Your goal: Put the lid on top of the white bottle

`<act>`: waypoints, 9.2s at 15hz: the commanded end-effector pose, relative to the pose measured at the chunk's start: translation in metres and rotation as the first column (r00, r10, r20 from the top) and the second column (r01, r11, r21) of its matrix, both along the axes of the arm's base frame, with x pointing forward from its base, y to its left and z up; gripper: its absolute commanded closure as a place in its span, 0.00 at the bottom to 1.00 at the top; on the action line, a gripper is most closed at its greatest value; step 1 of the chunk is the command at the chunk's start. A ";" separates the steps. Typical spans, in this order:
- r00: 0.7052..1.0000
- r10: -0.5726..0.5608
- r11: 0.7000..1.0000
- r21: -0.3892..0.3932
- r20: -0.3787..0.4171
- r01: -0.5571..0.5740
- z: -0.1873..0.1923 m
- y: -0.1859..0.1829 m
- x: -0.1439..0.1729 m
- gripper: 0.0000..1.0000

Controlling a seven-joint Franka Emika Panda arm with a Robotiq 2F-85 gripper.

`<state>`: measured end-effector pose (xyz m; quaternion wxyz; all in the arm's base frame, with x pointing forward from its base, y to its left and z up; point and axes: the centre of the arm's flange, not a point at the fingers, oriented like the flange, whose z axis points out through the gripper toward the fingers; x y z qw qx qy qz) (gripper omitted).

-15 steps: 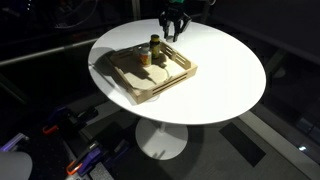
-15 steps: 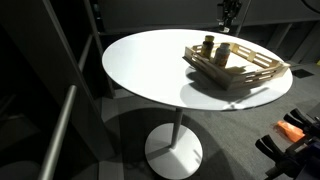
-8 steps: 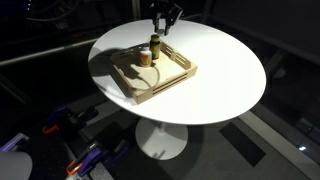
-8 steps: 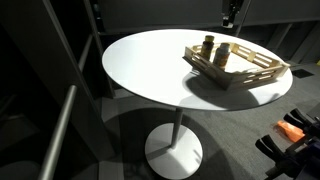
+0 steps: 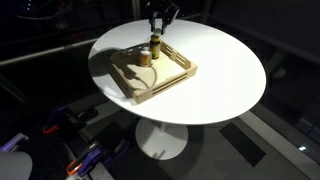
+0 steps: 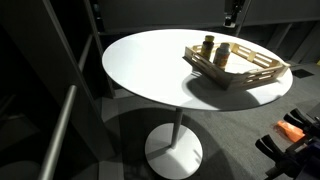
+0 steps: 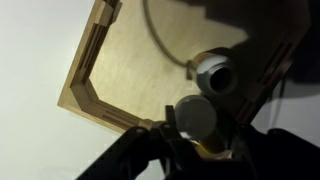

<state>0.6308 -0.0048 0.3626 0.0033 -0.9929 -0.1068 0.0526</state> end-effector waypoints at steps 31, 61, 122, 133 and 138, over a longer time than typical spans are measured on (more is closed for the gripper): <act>0.995 0.100 0.995 -0.024 -0.030 -0.101 -0.042 0.038 -0.035 0.81; 0.993 0.122 0.992 -0.026 -0.001 -0.122 -0.057 0.042 -0.024 0.81; 0.995 -0.073 0.996 -0.047 0.061 0.076 -0.021 -0.004 -0.038 0.00; 0.969 -0.243 0.968 -0.069 -0.033 0.240 0.037 -0.023 -0.081 0.00; 0.969 -0.247 0.968 -0.054 -0.033 0.245 0.063 -0.027 -0.101 0.00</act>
